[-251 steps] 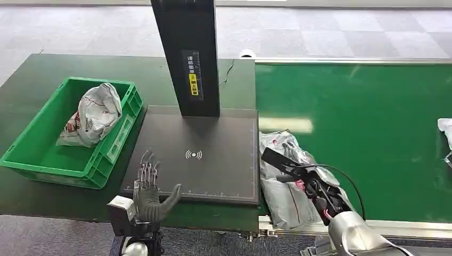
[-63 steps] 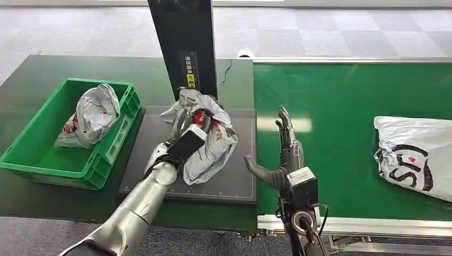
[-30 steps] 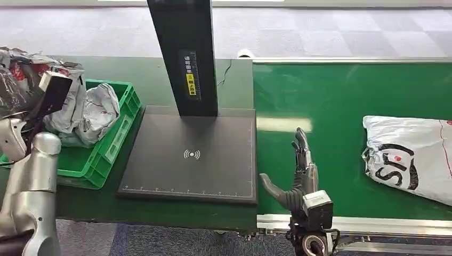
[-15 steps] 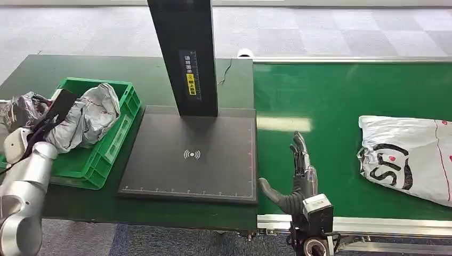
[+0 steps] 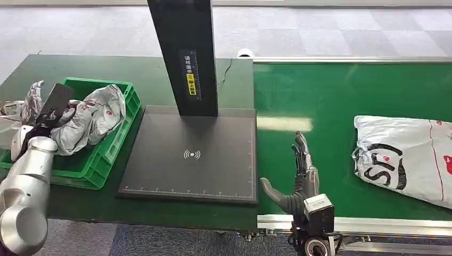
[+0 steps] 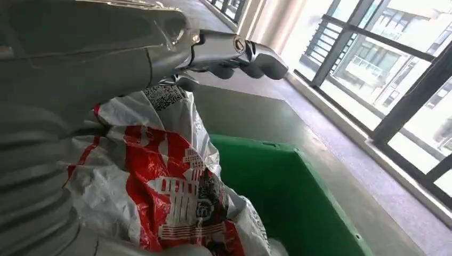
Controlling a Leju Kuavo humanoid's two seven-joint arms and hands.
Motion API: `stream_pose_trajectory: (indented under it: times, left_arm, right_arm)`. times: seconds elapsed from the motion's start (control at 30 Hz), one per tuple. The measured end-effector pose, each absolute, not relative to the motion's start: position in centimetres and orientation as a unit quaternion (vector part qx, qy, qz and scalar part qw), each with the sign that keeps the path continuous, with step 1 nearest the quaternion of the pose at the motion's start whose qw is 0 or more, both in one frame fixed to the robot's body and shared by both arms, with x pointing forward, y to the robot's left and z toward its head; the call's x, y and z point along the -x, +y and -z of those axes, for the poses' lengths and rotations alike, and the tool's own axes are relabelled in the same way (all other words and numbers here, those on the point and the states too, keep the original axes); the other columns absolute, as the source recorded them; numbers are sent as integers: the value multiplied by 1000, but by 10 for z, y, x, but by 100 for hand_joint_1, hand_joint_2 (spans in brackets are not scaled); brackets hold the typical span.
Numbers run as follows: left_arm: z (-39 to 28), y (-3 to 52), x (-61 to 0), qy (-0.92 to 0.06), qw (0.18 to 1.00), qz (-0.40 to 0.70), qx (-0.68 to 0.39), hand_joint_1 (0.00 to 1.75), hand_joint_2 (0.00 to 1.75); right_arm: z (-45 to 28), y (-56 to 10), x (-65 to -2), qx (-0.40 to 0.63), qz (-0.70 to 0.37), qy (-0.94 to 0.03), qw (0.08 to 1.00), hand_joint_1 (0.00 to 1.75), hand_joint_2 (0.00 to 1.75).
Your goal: Moved the parcel from conveyor to table for the left to box.
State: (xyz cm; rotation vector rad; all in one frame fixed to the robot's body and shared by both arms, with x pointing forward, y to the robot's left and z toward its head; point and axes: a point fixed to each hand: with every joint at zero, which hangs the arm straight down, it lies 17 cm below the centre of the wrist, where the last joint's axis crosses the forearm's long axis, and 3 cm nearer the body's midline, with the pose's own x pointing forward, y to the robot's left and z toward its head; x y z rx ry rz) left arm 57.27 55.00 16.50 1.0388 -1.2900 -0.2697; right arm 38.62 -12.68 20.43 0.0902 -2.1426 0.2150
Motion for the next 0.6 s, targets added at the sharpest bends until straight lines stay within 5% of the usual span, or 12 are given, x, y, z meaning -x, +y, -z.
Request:
stream_pose_trajectory:
  times: [0.4, 0.6]
  left_arm:
    - [-182, 538, -577, -632, 640, 86, -430, 0, 175]
    - [-215, 507, -578, -763, 589, -50, -260, 0, 175]
  right_arm:
    - [-204, -127, -386, -37, -88, -876, 473, 0, 175]
    - [-203, -128, -387, -32, -86, -875, 476, 0, 175]
